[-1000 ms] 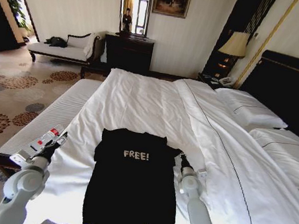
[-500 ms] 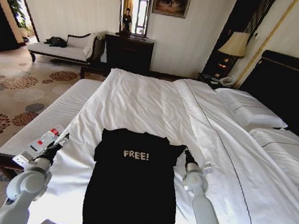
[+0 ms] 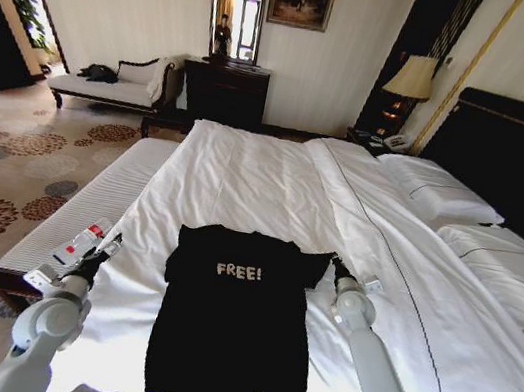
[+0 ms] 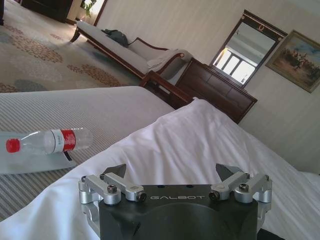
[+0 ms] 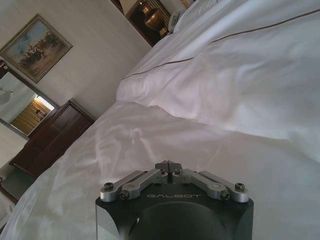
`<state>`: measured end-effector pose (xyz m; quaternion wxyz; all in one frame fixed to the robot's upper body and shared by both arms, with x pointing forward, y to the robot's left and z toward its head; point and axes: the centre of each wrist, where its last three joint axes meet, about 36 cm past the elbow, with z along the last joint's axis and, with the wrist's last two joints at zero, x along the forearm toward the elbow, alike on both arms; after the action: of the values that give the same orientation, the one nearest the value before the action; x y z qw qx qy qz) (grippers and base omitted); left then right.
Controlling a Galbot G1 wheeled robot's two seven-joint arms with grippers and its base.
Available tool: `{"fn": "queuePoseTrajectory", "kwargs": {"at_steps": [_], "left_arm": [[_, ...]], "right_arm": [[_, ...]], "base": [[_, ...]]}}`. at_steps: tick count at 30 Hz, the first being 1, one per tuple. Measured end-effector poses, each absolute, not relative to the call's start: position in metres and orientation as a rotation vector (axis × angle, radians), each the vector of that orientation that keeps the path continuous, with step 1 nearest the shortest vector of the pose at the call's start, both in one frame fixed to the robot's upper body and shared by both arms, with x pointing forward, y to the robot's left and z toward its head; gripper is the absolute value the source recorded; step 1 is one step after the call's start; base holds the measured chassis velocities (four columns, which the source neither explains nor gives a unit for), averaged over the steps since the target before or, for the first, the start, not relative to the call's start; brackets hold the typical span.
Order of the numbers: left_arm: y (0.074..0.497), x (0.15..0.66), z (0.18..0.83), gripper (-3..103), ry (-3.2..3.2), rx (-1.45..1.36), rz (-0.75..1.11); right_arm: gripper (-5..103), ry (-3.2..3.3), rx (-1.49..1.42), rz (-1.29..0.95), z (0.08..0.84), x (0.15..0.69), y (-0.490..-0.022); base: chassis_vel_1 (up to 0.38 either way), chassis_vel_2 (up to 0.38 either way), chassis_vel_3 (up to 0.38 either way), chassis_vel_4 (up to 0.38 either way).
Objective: Fold the clothes on the bed.
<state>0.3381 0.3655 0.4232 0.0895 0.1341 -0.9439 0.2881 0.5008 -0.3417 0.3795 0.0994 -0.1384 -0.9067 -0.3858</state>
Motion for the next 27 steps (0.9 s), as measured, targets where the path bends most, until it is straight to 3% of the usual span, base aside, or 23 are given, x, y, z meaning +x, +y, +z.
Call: {"fn": "queuePoseTrajectory", "kwargs": {"at_steps": [12,18,20,22,27], "left_arm": [[0.363,0.338,0.421,100,-2.802,0.401,0.856],[0.364,0.337,0.42,100,-2.8,0.411,0.857],[0.364,0.337,0.42,100,-2.8,0.411,0.857],[0.363,0.337,0.42,100,-2.801,0.41,0.858],[0.365,0.336,0.422,100,-2.805,0.415,0.851]], "right_arm": [[-2,-2.675,-0.431,-1.128,0.378,0.485,-0.336],[25,-2.598,-0.357,-1.233,0.363,0.439,-0.298],[25,-2.58,-0.353,-1.251,0.361,0.435,-0.294],[35,-2.533,-0.356,-1.303,0.356,0.425,-0.282],[51,-2.522,-0.383,-1.324,0.357,0.411,-0.275]], "base": [[0.0,0.0,0.0,0.0],[0.0,0.0,0.0,0.0],[0.0,0.0,0.0,0.0],[0.0,0.0,0.0,0.0],[0.0,0.0,0.0,0.0]]}}
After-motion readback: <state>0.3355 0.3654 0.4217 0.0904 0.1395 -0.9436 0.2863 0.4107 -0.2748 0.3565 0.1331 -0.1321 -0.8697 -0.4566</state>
